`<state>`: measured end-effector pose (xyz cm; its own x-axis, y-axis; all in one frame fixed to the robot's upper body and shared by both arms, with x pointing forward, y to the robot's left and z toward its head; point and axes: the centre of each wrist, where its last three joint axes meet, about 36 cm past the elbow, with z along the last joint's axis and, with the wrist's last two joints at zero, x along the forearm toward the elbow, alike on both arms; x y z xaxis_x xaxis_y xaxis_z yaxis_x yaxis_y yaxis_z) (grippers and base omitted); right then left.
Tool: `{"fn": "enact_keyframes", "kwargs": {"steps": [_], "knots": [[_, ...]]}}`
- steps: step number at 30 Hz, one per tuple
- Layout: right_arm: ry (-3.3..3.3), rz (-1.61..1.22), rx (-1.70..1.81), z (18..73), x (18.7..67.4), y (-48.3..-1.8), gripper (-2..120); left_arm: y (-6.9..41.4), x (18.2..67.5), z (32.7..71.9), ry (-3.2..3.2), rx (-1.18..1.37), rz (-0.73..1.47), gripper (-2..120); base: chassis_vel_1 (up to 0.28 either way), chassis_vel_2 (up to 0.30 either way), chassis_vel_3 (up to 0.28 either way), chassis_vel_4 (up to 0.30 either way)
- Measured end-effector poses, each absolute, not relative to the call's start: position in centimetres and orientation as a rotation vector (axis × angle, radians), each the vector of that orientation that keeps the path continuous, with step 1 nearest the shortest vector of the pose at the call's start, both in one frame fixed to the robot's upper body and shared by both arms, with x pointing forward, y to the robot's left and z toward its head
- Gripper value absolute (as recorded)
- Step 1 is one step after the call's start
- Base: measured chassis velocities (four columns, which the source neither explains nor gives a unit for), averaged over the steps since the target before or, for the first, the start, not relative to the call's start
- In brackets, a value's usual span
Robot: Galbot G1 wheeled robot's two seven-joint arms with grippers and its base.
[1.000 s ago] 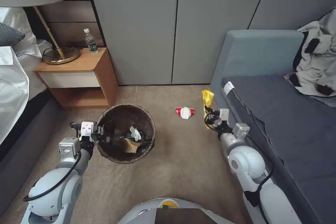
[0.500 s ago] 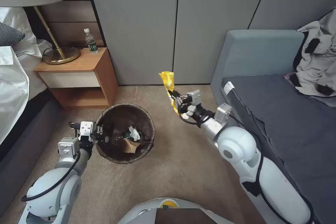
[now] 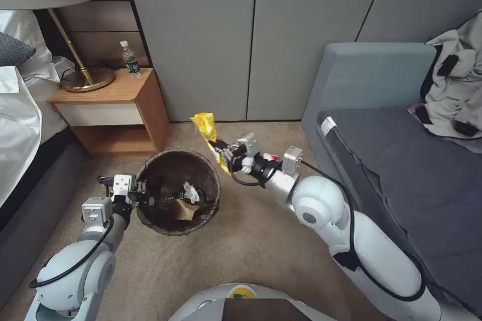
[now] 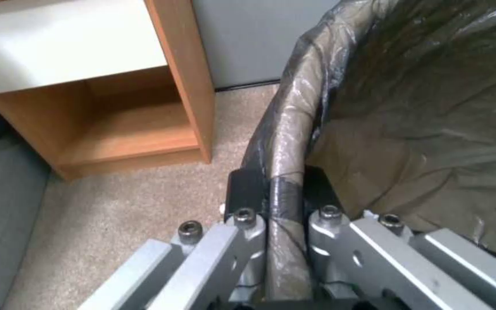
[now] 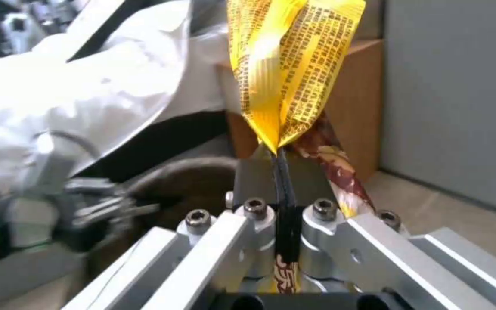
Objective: Pick up the trash bin, then pick up the garbage from the floor and place it into the trash bin.
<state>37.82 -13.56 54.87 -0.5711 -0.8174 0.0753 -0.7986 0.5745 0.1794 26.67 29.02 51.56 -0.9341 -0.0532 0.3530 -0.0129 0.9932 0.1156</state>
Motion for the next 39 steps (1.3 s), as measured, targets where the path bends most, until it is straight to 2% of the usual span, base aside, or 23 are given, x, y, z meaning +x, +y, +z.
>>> {"fn": "enact_keyframes", "kwargs": {"steps": [6, 23, 26, 27, 30, 31, 35, 36, 39], "knots": [[-2.566, -0.127, 1.459, 54.9, 37.2, -11.4, 0, 28.9, 26.7, 51.5, -2.769, 0.054, -0.151, 3, 0.0, 0.0, 0.0, 0.0], [-2.467, -0.042, 1.479, 53.8, 35.6, -9.5, -2, 28.6, 26.6, 51.4, -2.768, 0.069, -0.134, 3, 0.0, 0.0, 0.0, 0.0], [-2.457, -0.026, 1.449, 53.4, 35.6, -9.0, 10, 28.5, 26.6, 51.4, -2.769, 0.072, -0.13, 3, 0.0, 0.0, 0.0, 0.0], [-2.457, -0.026, 1.449, 53.4, 35.6, -9.0, 10, 28.5, 26.6, 51.4, -2.769, 0.072, -0.13, 3, 0.0, 0.0, 0.0, 0.0], [-2.466, -0.024, 1.404, 53.0, 35.9, -8.5, 24, 28.5, 26.7, 51.4, -2.773, 0.076, -0.127, 3, 0.0, 0.0, 0.0, 0.0], [-2.466, -0.024, 1.404, 53.0, 35.9, -8.5, 24, 28.5, 26.7, 51.4, -2.773, 0.076, -0.127, 3, 0.0, 0.0, 0.0, 0.0], [-2.468, -0.024, 1.383, 52.8, 36.2, -7.7, 42, 28.5, 26.7, 51.4, -2.776, 0.083, -0.122, 3, 0.0, 0.0, 0.0, 0.0], [-2.468, -0.024, 1.383, 52.8, 36.2, -7.7, 42, 28.5, 26.7, 51.4, -2.776, 0.083, -0.122, 3, 0.0, 0.0, 0.0, 0.0], [-2.471, -0.031, 1.375, 52.9, 36.5, -7.3, 57, 28.4, 26.7, 51.4, -2.777, 0.087, -0.118, 3, 0.0, 0.0, 0.0, 0.0]]}}
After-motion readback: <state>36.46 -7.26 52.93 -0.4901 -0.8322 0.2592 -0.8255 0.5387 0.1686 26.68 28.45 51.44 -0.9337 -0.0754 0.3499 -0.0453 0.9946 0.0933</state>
